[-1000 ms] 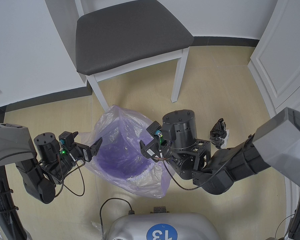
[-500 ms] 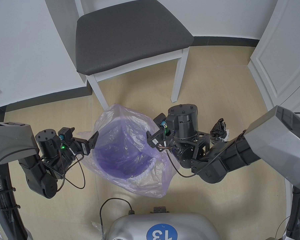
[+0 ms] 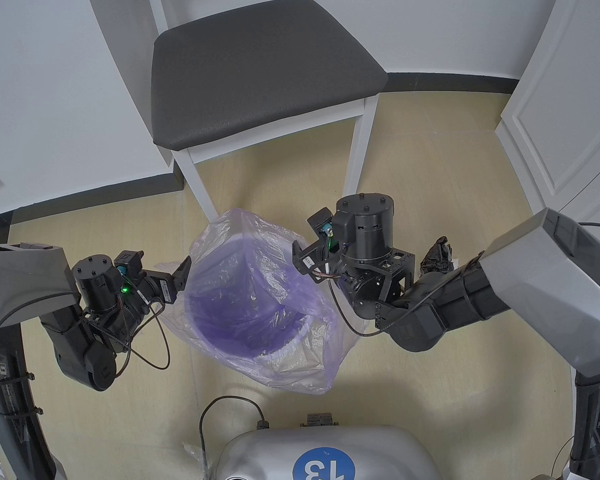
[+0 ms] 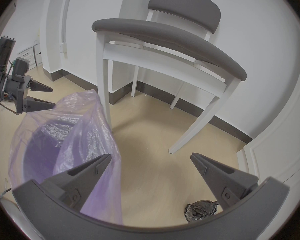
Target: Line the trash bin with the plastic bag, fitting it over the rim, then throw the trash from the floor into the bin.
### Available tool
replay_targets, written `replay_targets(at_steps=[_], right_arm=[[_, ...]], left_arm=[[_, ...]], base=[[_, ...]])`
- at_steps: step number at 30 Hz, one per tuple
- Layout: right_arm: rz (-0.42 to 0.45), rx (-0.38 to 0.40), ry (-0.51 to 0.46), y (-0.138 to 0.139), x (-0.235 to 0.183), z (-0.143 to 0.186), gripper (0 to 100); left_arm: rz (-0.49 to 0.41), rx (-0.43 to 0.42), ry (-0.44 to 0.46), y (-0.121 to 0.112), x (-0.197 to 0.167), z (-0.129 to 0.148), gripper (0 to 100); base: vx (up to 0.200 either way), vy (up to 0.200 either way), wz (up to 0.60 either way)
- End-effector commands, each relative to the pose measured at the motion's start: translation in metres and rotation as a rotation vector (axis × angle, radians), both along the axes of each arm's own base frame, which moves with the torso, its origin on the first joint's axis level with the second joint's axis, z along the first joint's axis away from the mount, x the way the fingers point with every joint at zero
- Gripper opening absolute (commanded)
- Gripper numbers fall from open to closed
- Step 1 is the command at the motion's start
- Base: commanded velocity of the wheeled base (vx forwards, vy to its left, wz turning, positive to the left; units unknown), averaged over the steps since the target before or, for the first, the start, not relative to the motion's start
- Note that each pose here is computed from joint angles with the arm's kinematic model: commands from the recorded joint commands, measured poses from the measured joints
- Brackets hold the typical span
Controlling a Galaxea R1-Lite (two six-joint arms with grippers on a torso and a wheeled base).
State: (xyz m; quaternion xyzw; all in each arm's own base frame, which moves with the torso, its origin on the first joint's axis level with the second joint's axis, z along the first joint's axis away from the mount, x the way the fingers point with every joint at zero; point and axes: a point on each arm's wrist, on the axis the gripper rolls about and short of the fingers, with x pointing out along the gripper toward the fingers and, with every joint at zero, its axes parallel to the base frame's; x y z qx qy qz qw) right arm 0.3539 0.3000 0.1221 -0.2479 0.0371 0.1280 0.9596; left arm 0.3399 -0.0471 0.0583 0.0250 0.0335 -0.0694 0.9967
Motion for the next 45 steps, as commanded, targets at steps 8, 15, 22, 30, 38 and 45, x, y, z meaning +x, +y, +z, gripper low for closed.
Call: replay_targets(at_steps=[8, 15, 22, 30, 38, 45], right_arm=[[-0.013, -0.007, 0.012, 0.001, 0.010, -0.014, 100], [-0.033, -0.008, 0.014, -0.001, 0.022, -0.024, 100], [-0.048, -0.001, 0.006, -0.005, 0.029, -0.027, 100], [-0.057, -0.006, 0.011, -0.007, 0.034, -0.033, 100], [-0.070, 0.000, 0.004, -0.008, 0.042, -0.037, 100], [-0.054, 0.040, -0.050, -0.006, 0.027, -0.005, 100]], left_arm=[[0.027, 0.000, -0.007, 0.006, 0.009, -0.006, 100], [0.077, 0.003, -0.006, 0.010, 0.022, -0.016, 100], [0.111, 0.007, -0.002, 0.014, 0.031, -0.026, 100], [0.126, 0.011, 0.007, 0.019, 0.036, -0.033, 100], [0.151, 0.011, 0.007, 0.021, 0.045, -0.041, 100], [0.163, -0.002, -0.058, 0.028, 0.031, -0.002, 100]], base=[[0.000, 0.000, 0.00], [0.000, 0.000, 0.00], [0.000, 0.000, 0.00], [0.000, 0.000, 0.00], [0.000, 0.000, 0.00], [0.000, 0.000, 0.00]])
